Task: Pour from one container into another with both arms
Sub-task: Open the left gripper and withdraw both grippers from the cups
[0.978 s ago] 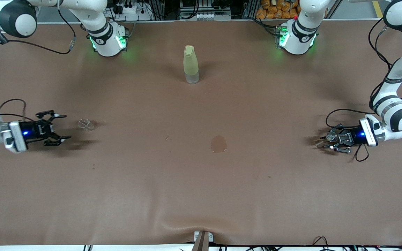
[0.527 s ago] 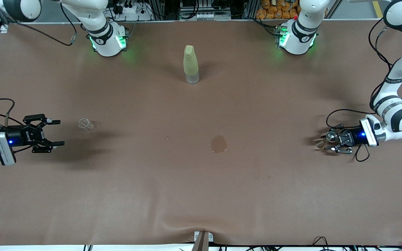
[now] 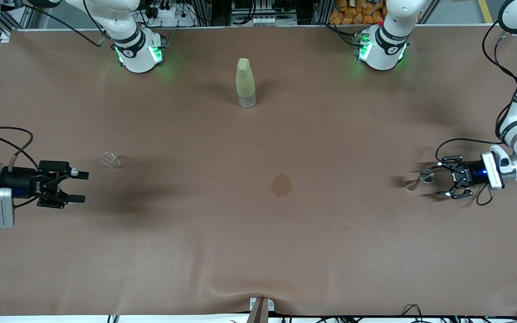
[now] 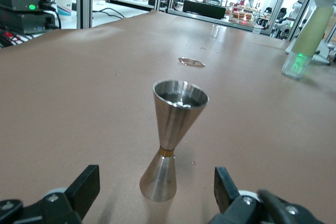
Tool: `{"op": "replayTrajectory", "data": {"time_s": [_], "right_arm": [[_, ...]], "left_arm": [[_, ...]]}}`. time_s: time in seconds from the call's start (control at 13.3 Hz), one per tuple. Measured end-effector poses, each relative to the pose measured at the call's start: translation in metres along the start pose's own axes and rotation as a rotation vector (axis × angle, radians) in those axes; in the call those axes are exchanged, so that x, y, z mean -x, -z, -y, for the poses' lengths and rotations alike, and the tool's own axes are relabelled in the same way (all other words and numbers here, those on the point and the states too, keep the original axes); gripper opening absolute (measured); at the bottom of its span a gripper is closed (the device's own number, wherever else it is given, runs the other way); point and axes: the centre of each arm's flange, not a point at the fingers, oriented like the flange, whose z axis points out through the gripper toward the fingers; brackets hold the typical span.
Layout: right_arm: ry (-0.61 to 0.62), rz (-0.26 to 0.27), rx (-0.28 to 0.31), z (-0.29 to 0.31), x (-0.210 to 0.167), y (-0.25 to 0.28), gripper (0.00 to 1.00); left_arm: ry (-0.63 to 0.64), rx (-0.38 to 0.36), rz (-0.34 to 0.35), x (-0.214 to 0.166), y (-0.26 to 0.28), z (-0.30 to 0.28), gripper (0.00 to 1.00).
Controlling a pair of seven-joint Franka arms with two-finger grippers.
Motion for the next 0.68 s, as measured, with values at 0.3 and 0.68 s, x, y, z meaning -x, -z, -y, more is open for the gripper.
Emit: {"op": "replayTrajectory", "data": {"time_s": [0.3, 0.68], "right_arm": [[-0.133, 0.055, 0.271, 0.041, -0.016, 0.0, 1.0], [-0.317, 0.151, 0.659, 0.098, 0.006, 0.05, 1.0]], "left_arm": [[0.176, 0.003, 0.078, -0.063, 0.037, 0.011, 1.0], [0.42, -0.043, 0.174, -0.165, 0.05, 0.022, 1.0]]}}
